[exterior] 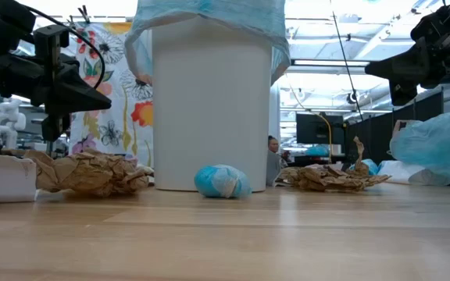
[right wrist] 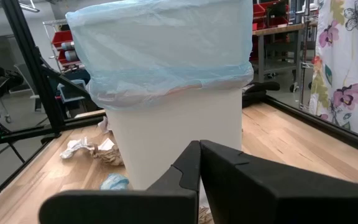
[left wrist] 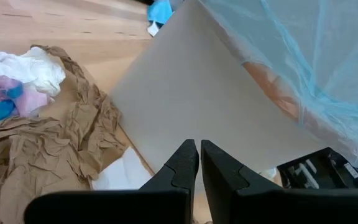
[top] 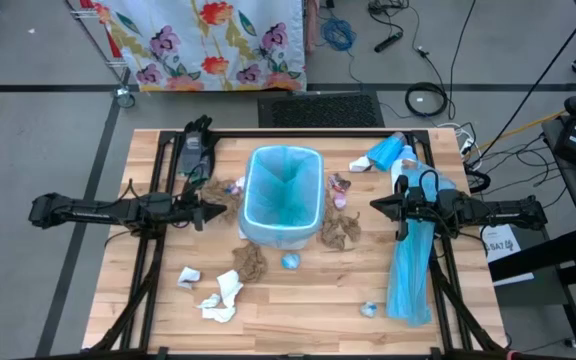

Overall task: Place trash/remove bag and relplace
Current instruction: Put the brown napkin into the trash bin

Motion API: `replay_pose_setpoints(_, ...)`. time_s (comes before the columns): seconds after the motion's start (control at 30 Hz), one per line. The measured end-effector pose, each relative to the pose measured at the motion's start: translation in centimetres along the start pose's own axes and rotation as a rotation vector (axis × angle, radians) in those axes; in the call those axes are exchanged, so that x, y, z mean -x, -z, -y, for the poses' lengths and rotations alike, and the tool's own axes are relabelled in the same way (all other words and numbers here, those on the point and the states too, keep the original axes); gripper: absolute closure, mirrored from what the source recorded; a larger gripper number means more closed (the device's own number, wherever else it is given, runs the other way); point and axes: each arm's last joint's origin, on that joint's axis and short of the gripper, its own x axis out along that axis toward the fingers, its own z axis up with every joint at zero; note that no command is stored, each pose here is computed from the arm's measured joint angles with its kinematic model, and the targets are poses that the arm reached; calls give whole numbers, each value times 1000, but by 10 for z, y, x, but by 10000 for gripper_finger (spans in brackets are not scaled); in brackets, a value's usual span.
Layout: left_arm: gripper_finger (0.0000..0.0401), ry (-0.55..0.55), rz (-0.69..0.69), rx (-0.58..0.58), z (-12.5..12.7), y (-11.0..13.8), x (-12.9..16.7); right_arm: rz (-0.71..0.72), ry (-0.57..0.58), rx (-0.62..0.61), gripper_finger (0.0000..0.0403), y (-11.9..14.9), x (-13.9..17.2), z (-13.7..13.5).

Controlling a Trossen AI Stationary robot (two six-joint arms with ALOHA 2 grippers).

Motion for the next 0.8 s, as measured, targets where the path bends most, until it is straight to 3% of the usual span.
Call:
replay_pose_setpoints(0.43,374,33,-39,-4,1,1,0,0,0,0,403,0,0,0)
replay_pose_setpoints(0.67,374,177,-154,-169,14,-3,3,0,0,0,403,0,0,0)
replay_pose_setpoints(0.8,374,81,-151,-273,26,-18,11,0,0,0,403,0,0,0)
